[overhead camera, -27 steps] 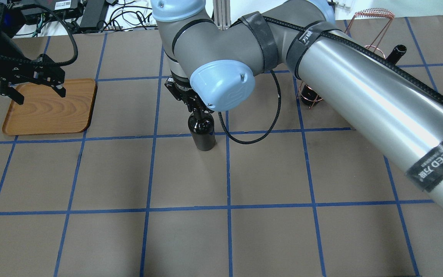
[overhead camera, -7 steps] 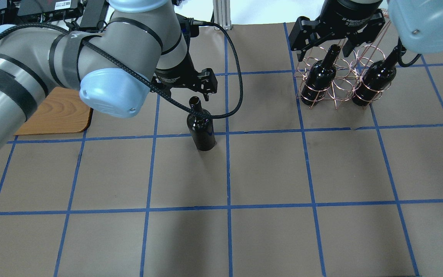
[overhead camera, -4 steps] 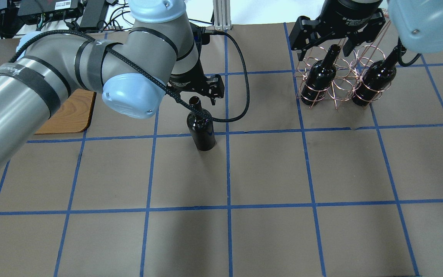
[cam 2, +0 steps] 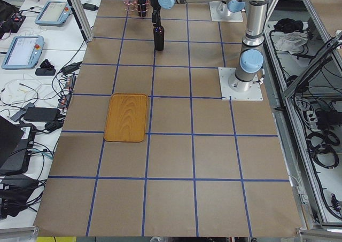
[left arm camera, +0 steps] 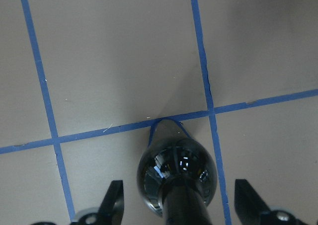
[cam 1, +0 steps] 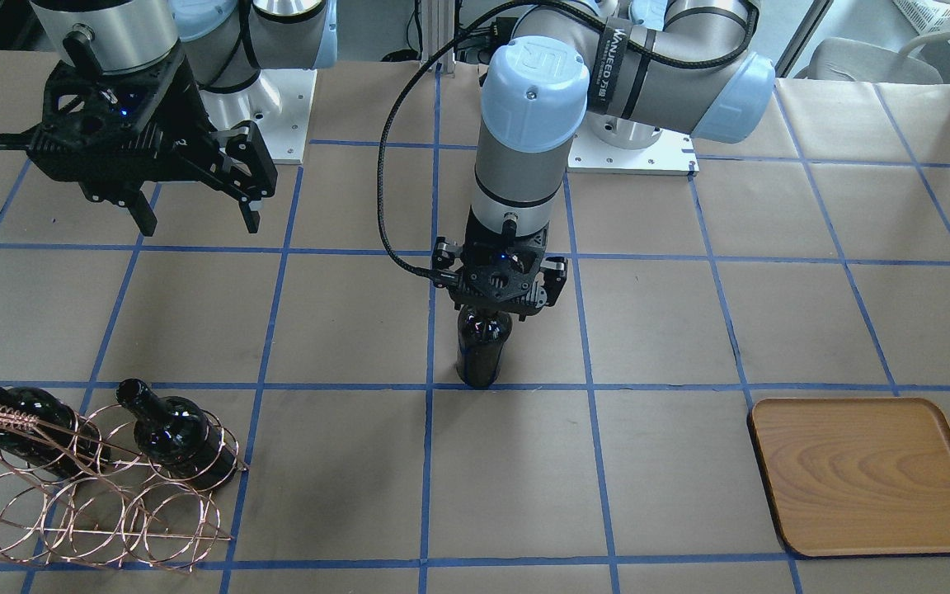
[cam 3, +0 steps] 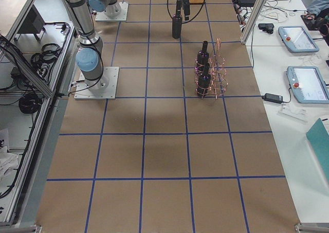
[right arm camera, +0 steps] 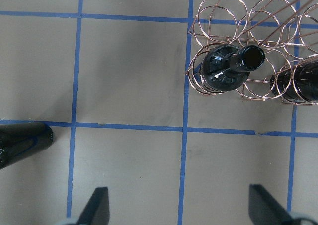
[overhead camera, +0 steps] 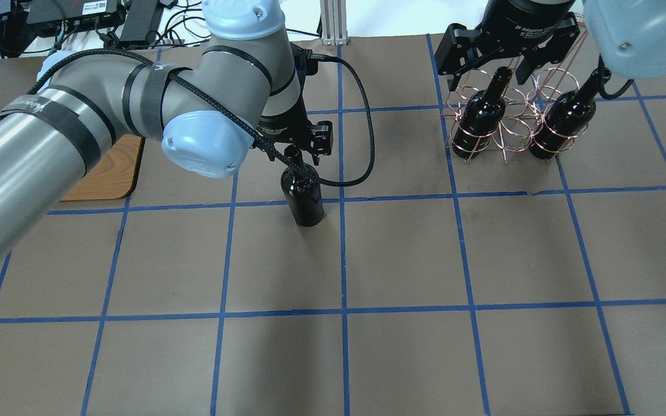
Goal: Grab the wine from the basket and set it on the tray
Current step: 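Lower the left gripper and close it on the bottle neck, then lift the bottle with the left gripper and carry it over the wooden tray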
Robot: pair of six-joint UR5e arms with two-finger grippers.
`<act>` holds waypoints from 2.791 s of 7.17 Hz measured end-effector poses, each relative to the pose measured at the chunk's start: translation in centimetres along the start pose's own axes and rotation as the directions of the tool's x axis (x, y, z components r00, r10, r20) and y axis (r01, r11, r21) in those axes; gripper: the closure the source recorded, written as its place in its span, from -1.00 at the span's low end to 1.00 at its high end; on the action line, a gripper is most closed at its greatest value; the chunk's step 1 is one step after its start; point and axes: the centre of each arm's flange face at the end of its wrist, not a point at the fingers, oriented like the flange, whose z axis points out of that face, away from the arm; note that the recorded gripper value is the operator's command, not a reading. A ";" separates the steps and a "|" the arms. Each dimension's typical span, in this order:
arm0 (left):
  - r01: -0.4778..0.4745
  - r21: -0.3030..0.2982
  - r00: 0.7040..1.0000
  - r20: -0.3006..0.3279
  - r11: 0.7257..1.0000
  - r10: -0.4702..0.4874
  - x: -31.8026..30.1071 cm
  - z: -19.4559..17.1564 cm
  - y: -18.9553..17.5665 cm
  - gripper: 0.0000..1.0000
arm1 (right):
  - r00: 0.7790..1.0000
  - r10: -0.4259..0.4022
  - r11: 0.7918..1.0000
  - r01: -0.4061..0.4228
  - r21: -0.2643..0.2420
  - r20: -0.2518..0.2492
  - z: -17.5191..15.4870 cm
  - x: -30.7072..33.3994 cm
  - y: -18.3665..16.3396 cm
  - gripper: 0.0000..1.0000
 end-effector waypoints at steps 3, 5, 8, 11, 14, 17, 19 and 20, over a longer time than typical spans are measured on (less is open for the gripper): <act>0.005 -0.019 1.000 0.004 1.000 -0.004 -0.3 0.2 0.1 1.00 | 1.000 0.000 1.000 0.000 -0.003 -0.001 -0.1 0.0 0.2 -1.00; 0.008 -0.037 1.000 0.006 0.999 -0.008 -0.5 0.3 0.1 1.00 | 1.000 0.000 1.000 0.000 -0.004 -0.002 -0.1 0.0 0.2 -1.00; 0.009 -0.038 1.000 0.006 0.999 -0.009 -0.5 0.0 0.0 1.00 | 1.000 0.000 1.000 0.000 -0.001 -0.001 -0.2 0.0 0.2 -1.00; -0.025 -0.039 1.000 0.016 0.999 0.026 -2.5 -2.3 -1.1 1.00 | 1.000 0.000 1.000 0.000 -0.001 -0.001 -0.2 0.0 0.2 -1.00; 0.046 -0.034 0.999 0.025 0.998 -0.045 -13.8 -7.8 -4.8 1.00 | 1.000 0.001 1.000 -0.001 0.000 0.000 -0.2 0.0 0.2 -1.00; 0.033 -0.001 0.998 0.047 0.999 -0.033 -25.7 -9.6 -5.5 1.00 | 1.000 0.002 1.000 -0.002 0.000 -0.001 -0.2 0.0 0.2 -1.00; 0.026 0.021 0.998 0.065 0.999 -0.027 -32.6 -10.6 -5.6 1.00 | 1.000 0.002 1.000 -0.002 -0.001 -0.001 -0.2 0.0 0.2 -1.00; 0.021 0.025 0.997 0.071 0.999 -0.023 -35.9 -10.7 -5.5 1.00 | 1.000 0.002 1.000 -0.002 -0.002 -0.001 -0.1 0.0 0.2 -1.00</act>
